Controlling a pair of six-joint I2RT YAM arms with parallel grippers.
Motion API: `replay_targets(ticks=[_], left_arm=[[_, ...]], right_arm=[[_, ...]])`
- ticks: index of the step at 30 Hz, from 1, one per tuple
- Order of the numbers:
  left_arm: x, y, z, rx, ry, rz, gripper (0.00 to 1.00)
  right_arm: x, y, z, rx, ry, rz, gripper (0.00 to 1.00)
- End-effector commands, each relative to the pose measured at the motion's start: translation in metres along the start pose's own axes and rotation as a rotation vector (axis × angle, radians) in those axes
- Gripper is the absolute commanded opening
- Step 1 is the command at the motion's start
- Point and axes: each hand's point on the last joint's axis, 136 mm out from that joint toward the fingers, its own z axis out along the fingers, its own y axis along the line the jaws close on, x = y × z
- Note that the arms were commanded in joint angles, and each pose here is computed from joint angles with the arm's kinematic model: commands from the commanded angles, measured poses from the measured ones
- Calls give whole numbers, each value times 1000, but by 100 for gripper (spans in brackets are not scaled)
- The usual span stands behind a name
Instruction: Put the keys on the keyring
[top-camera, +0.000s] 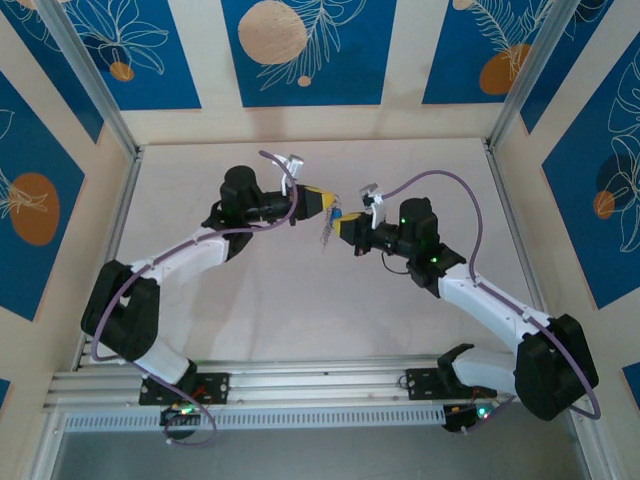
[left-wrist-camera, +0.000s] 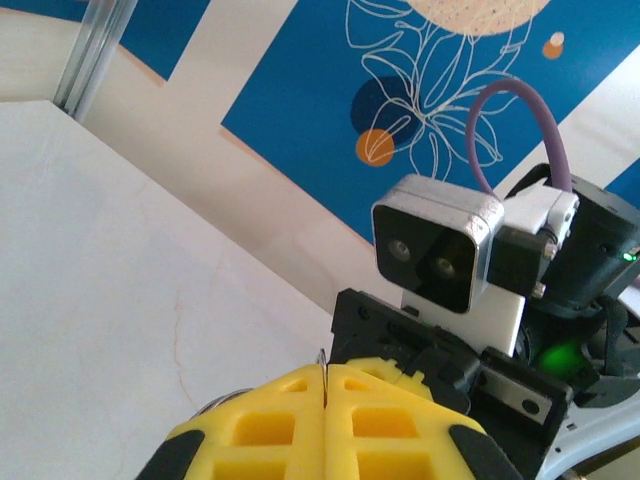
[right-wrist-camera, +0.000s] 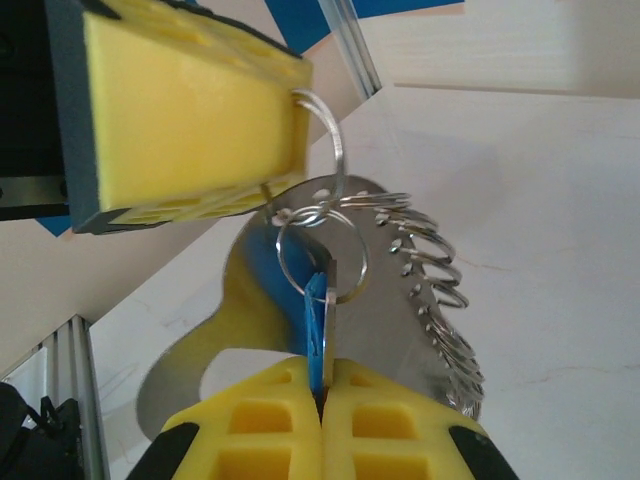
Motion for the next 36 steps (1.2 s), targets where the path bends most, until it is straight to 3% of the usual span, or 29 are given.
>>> replay_targets(ticks=[1, 21, 28, 36], left_arm=[[-20, -25, -4, 48, -86, 60, 0], [-14, -25, -9, 72, -204, 17, 0], [-11, -28, -4, 81, -218, 7, 0], [-10, -24, -3, 73, -233, -3, 0]], right_arm=[[-5, 16, 9, -62, 16, -21, 0], [-24, 2, 19, -19, -32, 41, 0], [-19, 23, 36, -93, 30, 23, 0], [-10, 13, 27, -65, 52, 40, 0]])
